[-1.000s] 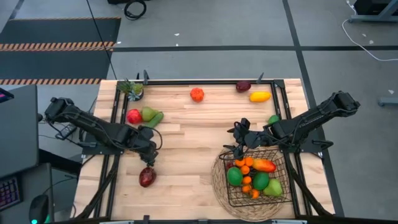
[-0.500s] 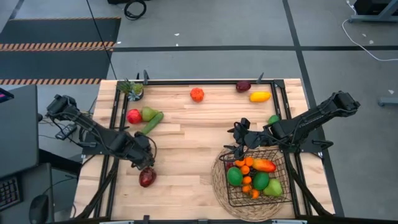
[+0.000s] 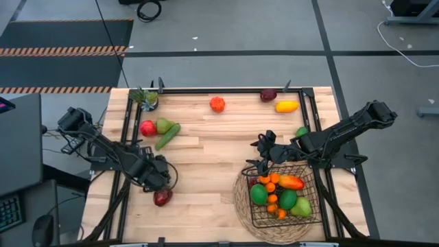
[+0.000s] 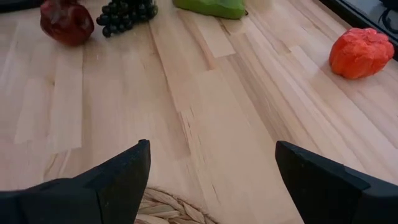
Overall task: Build produce basket
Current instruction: Put the black grapes into the black wire basket
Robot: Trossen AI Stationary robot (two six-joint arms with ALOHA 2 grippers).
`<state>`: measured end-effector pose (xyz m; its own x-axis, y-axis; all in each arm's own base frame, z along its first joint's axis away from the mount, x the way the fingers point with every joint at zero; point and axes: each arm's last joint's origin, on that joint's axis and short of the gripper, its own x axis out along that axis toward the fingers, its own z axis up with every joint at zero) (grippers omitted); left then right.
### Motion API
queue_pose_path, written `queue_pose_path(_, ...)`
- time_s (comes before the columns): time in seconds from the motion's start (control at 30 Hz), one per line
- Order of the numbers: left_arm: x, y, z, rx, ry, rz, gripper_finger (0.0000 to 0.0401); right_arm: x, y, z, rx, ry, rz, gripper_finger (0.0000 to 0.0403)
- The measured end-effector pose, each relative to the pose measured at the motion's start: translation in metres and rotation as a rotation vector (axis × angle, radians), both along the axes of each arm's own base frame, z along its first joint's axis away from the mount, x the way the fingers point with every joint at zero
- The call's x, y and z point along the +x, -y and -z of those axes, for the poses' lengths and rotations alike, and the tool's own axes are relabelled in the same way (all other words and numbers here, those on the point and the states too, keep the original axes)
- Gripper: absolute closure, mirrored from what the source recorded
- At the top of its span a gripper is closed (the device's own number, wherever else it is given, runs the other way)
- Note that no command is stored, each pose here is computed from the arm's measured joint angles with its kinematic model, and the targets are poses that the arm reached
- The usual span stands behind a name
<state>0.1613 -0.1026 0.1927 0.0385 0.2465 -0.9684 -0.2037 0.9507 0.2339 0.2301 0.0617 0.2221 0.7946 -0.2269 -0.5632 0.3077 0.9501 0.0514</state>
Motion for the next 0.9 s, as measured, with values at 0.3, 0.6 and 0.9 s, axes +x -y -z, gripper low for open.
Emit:
queue_pose_path(0.3, 0.013, 0.006, 0.024, 0.091, -0.084, 0.129, 0.0111, 0.001, 0.0, -0.002, 0.004, 0.021, 0.003, 0.0055)
queue_pose_path(0.6, 0.024, 0.004, 0.044, 0.149, -0.182, 0.207, 0.0111, 0.001, 0.0, -0.002, -0.005, 0.019, -0.001, 0.0055)
queue_pose_path(0.9, 0.031, -0.003, 0.049, 0.185, -0.199, 0.237, 0.0133, 0.001, 0.0, -0.002, -0.006, 0.018, -0.002, 0.0055)
